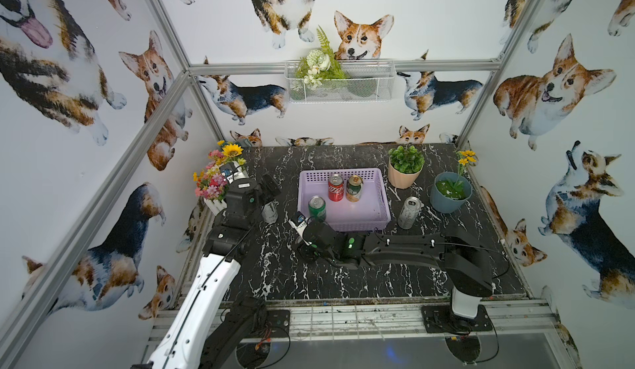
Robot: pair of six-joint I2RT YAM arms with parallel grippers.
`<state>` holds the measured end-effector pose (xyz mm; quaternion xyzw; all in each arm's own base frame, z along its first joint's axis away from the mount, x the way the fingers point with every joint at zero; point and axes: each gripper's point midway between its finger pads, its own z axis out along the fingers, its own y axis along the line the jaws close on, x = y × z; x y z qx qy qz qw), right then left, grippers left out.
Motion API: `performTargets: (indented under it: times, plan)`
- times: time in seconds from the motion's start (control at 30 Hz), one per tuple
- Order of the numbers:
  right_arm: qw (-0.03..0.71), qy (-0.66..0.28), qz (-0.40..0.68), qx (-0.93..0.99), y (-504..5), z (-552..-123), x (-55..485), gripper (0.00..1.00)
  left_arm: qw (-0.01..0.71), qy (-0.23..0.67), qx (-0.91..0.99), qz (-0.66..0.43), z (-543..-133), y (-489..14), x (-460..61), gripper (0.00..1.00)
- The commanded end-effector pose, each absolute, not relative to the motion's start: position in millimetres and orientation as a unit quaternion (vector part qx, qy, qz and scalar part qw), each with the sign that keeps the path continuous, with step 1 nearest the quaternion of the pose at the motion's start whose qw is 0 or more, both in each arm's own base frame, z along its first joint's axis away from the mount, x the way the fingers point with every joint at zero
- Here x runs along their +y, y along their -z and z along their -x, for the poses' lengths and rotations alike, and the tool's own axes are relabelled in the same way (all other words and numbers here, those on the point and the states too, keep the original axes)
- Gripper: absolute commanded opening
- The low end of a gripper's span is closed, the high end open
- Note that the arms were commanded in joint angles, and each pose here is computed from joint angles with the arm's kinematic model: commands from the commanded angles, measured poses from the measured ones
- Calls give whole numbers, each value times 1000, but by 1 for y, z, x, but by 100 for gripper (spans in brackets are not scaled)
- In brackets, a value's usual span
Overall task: Take out the drinks from the basket
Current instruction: Place the drink at the center of the board.
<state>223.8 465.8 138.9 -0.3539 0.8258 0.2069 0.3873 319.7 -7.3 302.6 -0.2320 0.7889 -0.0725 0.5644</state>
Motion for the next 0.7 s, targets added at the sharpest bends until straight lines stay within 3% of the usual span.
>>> performTargets:
  times: [0.0, 0.13, 0.3, 0.4, 0.53, 0.67]
  plan:
    - [412, -243, 339, 810, -154, -224, 476, 0, 566, 83, 790, 221, -321, -302, -12, 100]
    - [407, -243, 330, 816, -141, -222, 475, 1, 564, 86, 791, 221, -322, -301, -13, 100]
    - [416, -241, 326, 814, -137, -221, 472, 66, 567, 84, 788, 222, -319, -301, -11, 100]
    - [420, -239, 321, 815, -140, -221, 471, 100, 568, 81, 788, 223, -318, -300, -10, 100]
    - [427, -241, 314, 813, -147, -222, 471, 100, 565, 80, 790, 222, -319, -299, -11, 100]
    - [463, -248, 300, 797, -187, -227, 470, 100, 567, 86, 789, 223, -318, -299, -12, 100]
